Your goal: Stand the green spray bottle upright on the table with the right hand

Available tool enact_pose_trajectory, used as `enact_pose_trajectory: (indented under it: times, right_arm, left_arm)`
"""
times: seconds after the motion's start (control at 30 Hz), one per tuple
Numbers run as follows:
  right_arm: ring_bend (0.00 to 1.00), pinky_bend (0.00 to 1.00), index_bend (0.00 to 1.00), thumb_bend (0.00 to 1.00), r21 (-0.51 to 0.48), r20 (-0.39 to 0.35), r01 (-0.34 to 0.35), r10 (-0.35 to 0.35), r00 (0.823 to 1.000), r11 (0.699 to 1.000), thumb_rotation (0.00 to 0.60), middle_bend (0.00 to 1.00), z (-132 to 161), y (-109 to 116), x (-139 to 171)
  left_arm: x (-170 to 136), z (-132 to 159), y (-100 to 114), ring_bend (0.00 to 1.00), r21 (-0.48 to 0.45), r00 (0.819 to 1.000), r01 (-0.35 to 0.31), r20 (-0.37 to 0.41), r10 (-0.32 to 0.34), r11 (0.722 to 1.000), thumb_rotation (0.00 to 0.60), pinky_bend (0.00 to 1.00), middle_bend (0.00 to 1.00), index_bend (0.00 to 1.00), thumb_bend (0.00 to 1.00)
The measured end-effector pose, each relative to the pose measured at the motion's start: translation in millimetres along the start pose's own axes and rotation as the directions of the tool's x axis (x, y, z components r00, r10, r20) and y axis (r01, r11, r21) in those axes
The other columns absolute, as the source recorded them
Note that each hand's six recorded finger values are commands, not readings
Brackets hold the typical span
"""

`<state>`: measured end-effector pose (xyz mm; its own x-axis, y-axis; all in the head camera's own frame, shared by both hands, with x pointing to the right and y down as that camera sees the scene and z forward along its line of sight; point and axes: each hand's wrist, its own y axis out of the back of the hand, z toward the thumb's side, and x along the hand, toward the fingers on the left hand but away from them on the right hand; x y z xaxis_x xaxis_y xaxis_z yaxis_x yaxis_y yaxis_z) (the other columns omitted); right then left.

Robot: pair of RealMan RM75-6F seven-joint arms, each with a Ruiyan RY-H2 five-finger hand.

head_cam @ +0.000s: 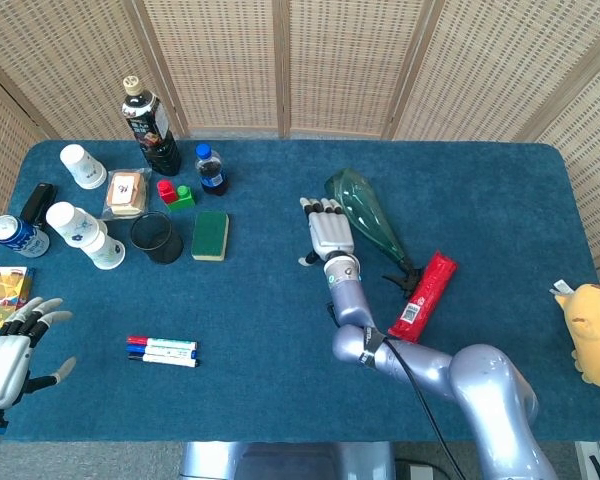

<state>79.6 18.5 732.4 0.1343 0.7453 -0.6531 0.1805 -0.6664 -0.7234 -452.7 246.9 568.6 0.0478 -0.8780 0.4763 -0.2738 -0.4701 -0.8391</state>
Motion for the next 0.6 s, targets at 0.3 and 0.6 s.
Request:
enact_pose_trajectory:
  times: [0.3,0.6]
  right_arm:
    - [0.0,0.01,0.0,0.14,0.088,0.08,0.051,-0.058,0.995,0.995,0.6,0.06,-18.2,11.8,-5.2]
    - [0.0,0.07,0.0,0.14,-0.015,-0.028,-0.037,0.037,0.999,0.999,0.599,0.07,5.0,3.7,24.7]
  left_arm:
    - [-1.8,0.8,0.4,0.13,-0.001,1.0,-0.003,0.001,0.003,1.0,0.6,0.15,0.2,0.27,0.3]
    - [1.4,6.1,-2.2,0.13,-0.008,1.0,0.003,0.026,-0.003,1.0,0.6,0.15,0.2,0.27,0.3]
